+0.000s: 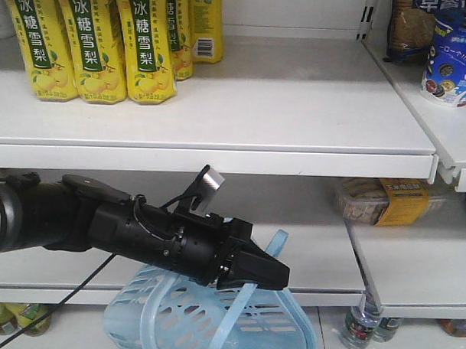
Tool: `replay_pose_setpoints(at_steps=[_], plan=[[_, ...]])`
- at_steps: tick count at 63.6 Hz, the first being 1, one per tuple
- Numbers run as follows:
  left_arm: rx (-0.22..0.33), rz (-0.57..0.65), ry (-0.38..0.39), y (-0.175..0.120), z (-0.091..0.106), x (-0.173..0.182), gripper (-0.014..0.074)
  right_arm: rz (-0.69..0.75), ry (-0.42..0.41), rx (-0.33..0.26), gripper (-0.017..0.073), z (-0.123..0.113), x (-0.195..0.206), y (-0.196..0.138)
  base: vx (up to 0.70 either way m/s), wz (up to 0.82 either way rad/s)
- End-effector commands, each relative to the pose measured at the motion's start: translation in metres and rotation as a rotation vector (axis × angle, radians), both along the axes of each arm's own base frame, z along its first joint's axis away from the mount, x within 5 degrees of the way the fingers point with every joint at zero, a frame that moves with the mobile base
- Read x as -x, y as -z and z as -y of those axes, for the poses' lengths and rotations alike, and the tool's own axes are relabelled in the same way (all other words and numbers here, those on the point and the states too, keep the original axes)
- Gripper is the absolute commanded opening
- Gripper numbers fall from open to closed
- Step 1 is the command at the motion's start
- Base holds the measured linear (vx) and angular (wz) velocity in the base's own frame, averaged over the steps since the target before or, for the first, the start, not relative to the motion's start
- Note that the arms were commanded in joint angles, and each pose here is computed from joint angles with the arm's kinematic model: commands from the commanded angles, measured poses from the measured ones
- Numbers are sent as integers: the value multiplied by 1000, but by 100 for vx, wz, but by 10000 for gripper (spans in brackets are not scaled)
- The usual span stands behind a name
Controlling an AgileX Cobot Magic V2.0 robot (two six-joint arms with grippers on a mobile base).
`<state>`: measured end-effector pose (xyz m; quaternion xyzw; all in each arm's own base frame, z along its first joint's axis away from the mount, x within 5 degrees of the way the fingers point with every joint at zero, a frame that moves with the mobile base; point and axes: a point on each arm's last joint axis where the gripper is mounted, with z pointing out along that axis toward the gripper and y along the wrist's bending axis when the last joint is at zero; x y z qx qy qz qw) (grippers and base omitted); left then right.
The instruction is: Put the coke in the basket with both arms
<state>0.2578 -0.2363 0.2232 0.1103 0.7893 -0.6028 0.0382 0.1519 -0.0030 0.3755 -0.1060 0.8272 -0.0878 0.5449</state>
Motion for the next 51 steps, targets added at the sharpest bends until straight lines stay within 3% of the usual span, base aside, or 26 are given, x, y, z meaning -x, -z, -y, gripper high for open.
replay_pose_setpoints(at_steps=[1,10,22,33,51], plan=[[176,29,-55,-39,0,-4,-6,256,-11,-57,371,-2,13,-34,0,0],[176,29,-55,-39,0,-4,-6,398,-24,-110,367,-4,33,-45,0,0],[176,29,-55,-39,0,-4,-6,373,-27,-140,337,-5,47,-19,0,0],[176,29,-55,-39,0,-4,-6,380,-30,-100,298,-5,60,18,0,0],[176,29,-55,-39,0,-4,-6,333,-29,-114,291,-5,73,60,0,0]])
